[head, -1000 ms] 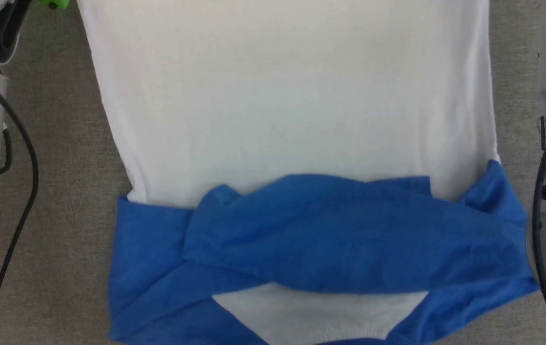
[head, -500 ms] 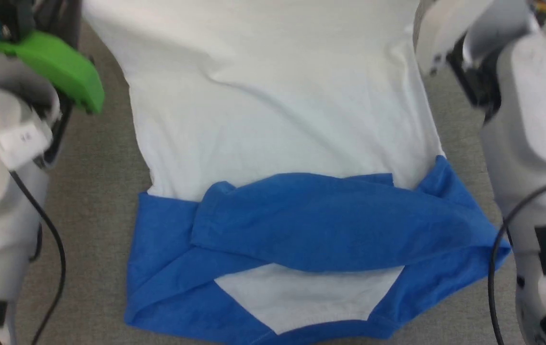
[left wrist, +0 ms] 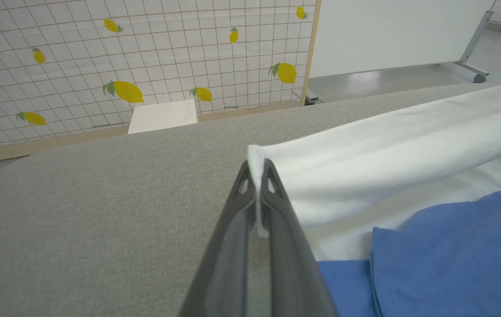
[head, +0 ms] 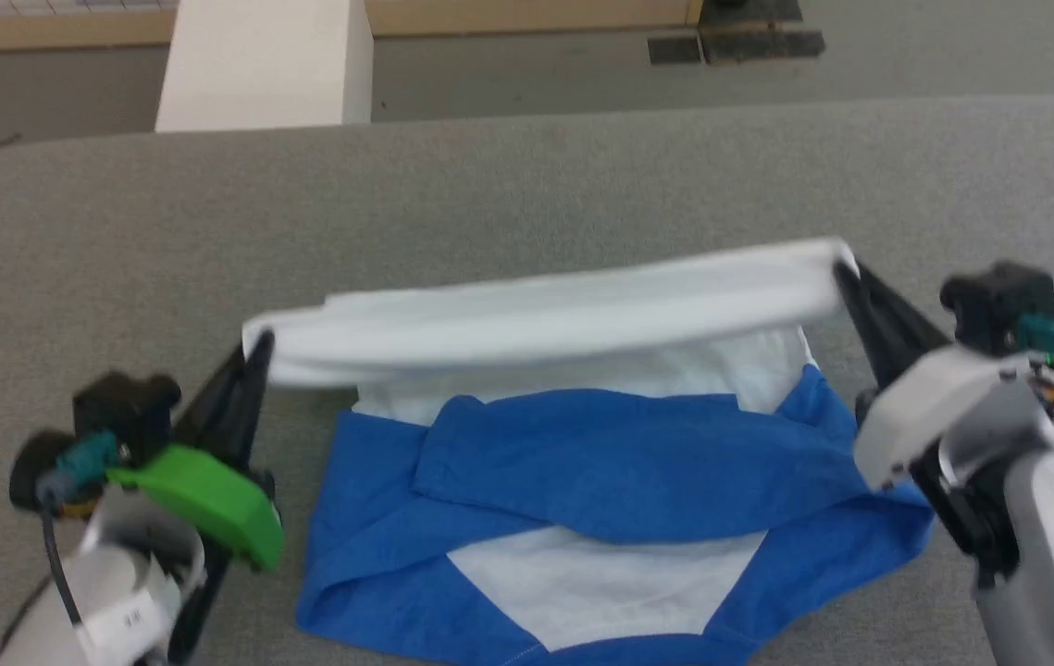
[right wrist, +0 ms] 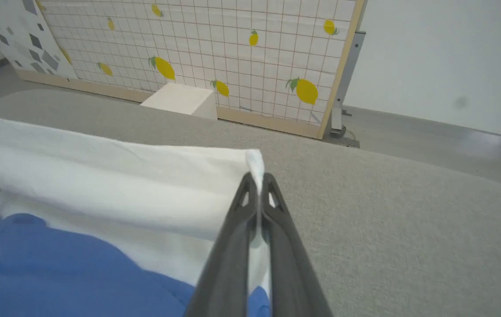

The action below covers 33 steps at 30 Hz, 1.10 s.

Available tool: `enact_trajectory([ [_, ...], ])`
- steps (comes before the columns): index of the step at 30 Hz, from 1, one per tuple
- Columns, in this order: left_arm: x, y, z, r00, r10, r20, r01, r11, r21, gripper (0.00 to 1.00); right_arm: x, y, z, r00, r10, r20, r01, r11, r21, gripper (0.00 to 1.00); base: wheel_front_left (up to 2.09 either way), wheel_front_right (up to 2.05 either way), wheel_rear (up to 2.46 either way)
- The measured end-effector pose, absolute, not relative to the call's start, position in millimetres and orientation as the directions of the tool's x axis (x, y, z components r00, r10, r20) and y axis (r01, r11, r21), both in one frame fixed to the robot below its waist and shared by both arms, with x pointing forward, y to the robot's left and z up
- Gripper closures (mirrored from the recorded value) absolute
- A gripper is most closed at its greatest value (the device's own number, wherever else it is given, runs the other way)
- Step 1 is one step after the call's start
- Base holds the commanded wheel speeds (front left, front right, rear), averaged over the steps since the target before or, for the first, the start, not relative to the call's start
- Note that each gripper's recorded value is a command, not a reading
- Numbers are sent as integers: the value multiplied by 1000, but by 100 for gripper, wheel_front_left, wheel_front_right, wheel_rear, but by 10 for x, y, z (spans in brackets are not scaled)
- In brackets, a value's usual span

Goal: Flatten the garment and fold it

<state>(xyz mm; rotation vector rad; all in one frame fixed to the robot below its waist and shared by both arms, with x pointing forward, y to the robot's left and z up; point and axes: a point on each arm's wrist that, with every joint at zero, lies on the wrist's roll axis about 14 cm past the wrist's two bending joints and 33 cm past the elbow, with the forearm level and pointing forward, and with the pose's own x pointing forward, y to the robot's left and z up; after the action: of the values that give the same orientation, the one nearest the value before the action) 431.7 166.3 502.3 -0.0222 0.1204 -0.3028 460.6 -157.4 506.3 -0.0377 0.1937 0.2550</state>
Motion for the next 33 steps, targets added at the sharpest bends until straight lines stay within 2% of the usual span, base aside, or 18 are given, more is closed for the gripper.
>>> enact_trajectory([
  [12, 3415, 1540, 4590, 923, -285, -258, 236, 950, -202, 100, 3755, -1864, 4750, 910, 152, -385, -163, 987, 6, 100, 0, 0, 0],
  [20, 3077, 1346, 4130, 849, -345, -401, 251, 930, -267, 100, 3326, -2028, 4318, 813, 80, -577, -83, 996, 21, 100, 0, 0, 0],
  [24, 2992, 1342, 3947, 823, -345, -452, 242, 932, -271, 100, 3196, -1958, 4139, 766, 90, -637, -74, 996, 51, 100, 0, 0, 0],
  [25, 2978, 1344, 3915, 821, -342, -458, 236, 933, -273, 100, 3177, -1952, 4108, 759, 90, -644, -71, 996, 56, 90, 0, 0, 0],
  [26, 2962, 1340, 3884, 817, -340, -465, 230, 932, -279, 65, 3152, -1932, 4072, 751, 95, -654, -72, 995, 62, 60, 0, 0, 0],
  [27, 2942, 1336, 3857, 813, -341, -472, 228, 932, -280, 16, 3121, -1912, 4034, 740, 100, -666, -72, 995, 71, 0, 0, 0, 0],
  [28, 2929, 1337, 3841, 811, -341, -475, 228, 933, -280, 0, 3087, -1893, 3996, 727, 105, -678, -67, 994, 82, 0, 0, 0, 0],
  [33, 2962, 1403, 3929, 848, -308, -431, 199, 939, -279, 0, 2937, -1911, 3924, 700, 103, -706, -41, 994, 105, 0, 0, 0, 0],
])
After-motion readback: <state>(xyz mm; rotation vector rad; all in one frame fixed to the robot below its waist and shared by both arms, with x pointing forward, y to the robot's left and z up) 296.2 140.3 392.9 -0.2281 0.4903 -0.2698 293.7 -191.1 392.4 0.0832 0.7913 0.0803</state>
